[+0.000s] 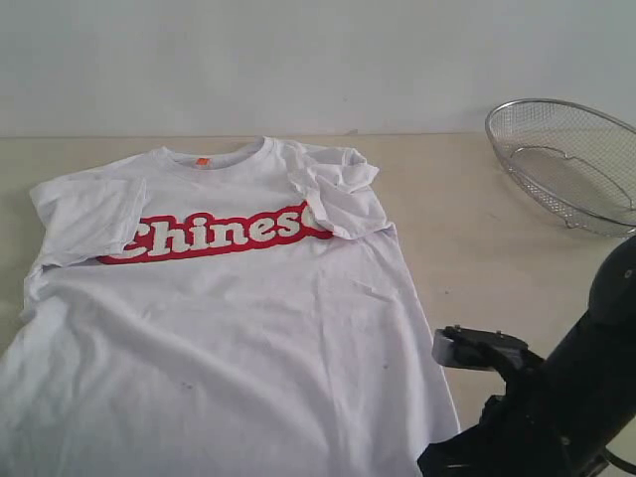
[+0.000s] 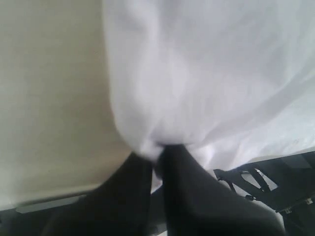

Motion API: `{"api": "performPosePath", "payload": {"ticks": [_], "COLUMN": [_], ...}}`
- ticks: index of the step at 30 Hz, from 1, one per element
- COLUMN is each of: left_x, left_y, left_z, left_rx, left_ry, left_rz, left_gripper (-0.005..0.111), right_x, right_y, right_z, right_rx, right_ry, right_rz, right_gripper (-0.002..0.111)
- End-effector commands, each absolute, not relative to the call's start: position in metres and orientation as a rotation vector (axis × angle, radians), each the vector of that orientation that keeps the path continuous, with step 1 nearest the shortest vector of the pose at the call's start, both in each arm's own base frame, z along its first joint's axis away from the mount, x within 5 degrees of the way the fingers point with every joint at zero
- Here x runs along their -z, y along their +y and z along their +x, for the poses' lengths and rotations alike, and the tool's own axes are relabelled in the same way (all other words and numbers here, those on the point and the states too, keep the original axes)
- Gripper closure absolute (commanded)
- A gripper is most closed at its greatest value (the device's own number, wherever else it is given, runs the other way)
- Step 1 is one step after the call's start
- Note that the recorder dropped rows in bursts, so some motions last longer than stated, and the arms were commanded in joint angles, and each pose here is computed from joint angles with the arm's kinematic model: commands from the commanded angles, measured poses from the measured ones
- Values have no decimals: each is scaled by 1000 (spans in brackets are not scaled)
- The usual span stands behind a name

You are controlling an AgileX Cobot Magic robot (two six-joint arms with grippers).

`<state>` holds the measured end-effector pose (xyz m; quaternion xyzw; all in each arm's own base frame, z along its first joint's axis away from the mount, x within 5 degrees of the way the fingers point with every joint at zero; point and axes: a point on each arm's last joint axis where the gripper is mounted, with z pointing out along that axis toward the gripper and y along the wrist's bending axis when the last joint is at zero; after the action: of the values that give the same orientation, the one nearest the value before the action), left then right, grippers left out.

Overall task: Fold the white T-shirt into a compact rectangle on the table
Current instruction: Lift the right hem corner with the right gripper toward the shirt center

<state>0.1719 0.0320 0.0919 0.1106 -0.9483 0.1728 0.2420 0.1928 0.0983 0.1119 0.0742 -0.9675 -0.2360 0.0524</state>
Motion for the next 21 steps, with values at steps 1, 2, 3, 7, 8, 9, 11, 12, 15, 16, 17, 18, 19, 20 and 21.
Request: {"api": "performPosePath", "payload": {"ticks": [1, 2, 3, 7, 8, 9, 11, 12, 15, 16, 17, 18, 19, 20, 21], "left_x": [-87, -87, -87, -87, -87, -88, -90, -90, -91, -91, -91, -91, -91, -92, -93], "left_y": [34, 34, 34, 33, 33, 31, 29, 28, 26, 26, 25, 25, 25, 25, 25], "left_z": [181, 181, 181, 183, 185, 188, 191, 192, 194, 194, 194, 193, 193, 193, 193], "left_rx": [-446, -446, -446, -464, -482, -511, -571, -592, -622, -628, -632, -635, -640, -639, -642], "left_ry": [-2685, -2685, -2685, -2696, -2703, -2711, -2730, -2728, -2736, -2735, -2733, -2730, -2729, -2731, -2732], "left_rz": [324, 324, 324, 334, 349, 345, 321, 332, 338, 336, 340, 333, 331, 331, 329], "left_gripper": [102, 102, 102, 102, 102, 102, 102, 102, 102, 102, 102, 102, 102, 102, 102], "right_x": [-110, -109, -109, -109, -110, -110, -111, -111, -116, -117, -117, -118, -118, -118, -118], "right_y": [97, 97, 97, 98, 98, 98, 100, 101, 105, 106, 107, 108, 108, 108, 109], "right_z": [194, 194, 195, 196, 196, 196, 197, 198, 201, 202, 203, 203, 203, 203, 203], "right_rx": [684, 683, 680, 686, 692, 698, 727, 745, 811, 827, 841, 854, 861, 869, 876], "right_ry": [-2972, -2975, -2980, -2990, -2990, -2990, -2987, -2984, -2974, -2976, -2977, -2978, -2979, -2979, -2979], "right_rz": [249, 251, 250, 220, 209, 205, 195, 186, 191, 184, 174, 167, 170, 179, 176], "right_gripper": [108, 108, 108, 108, 108, 108, 108, 108, 108, 108, 108, 108, 108, 108, 108]}}
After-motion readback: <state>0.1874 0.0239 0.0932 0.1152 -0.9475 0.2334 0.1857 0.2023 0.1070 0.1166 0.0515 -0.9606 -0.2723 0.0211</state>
